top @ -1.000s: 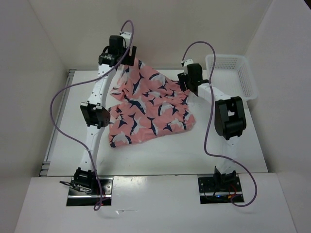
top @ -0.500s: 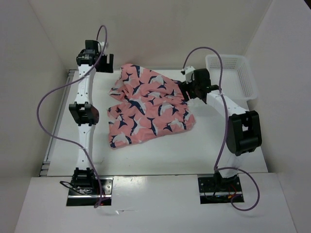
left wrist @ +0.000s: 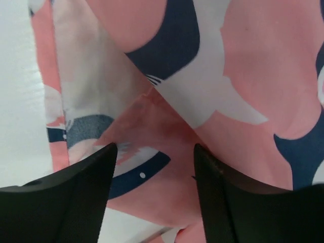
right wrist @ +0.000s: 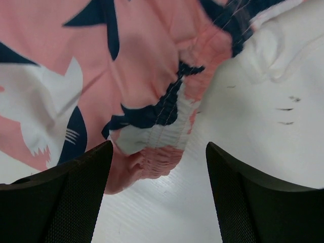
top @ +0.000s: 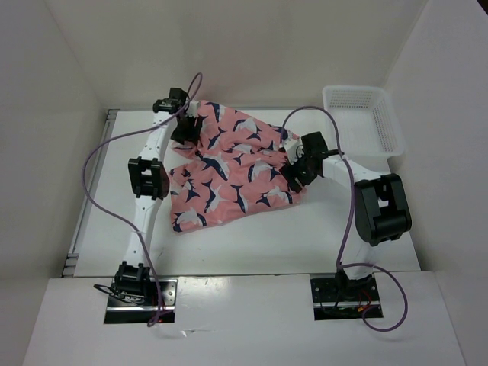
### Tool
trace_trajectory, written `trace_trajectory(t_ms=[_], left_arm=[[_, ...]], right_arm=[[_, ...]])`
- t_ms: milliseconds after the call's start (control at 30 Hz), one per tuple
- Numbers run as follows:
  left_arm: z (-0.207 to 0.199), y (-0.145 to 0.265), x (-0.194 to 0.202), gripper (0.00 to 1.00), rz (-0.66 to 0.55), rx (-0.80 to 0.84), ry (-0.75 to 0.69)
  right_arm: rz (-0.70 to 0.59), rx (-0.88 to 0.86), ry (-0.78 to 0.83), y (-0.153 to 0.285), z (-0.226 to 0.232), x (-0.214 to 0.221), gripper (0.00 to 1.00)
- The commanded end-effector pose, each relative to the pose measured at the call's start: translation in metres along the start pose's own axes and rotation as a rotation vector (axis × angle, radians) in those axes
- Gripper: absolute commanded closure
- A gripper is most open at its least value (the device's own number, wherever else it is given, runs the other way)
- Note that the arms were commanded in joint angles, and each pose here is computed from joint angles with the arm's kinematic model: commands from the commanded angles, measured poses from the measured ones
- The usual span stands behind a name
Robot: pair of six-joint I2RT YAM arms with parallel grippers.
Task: Fold and stack the shorts
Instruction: Flatten the shorts out
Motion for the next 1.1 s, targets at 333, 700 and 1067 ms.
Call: trace_trajectory(t_ms=[333,700,1067], left_arm=[[0.018,0.058,0.034,1.00,0.006,-0.131,0.040],[0.031,0.136,0.119,1.00,-0.009,-0.234,0.105],[-0.018,0.100,0.151,0.53,0.178,0.306,0.146]], right_arm=[[0.112,-0.057,0.190,0.003,0.013,0.042,0.80],[0.187,-0.168,0.366,0.018,0.035,0.062,0.97],[0.177,-0.150,0.380,0.021,0.034,0.062,0.95]])
Point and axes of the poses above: each gripper's point midway between its finger pads, its own y axis back along the fingers, its own z axis along the line the jaws close on, x = y × z, the point moved 10 cm from there along y, back along the fingers, and after that the axes turned 1 degree about y, right-handed, at the moved point
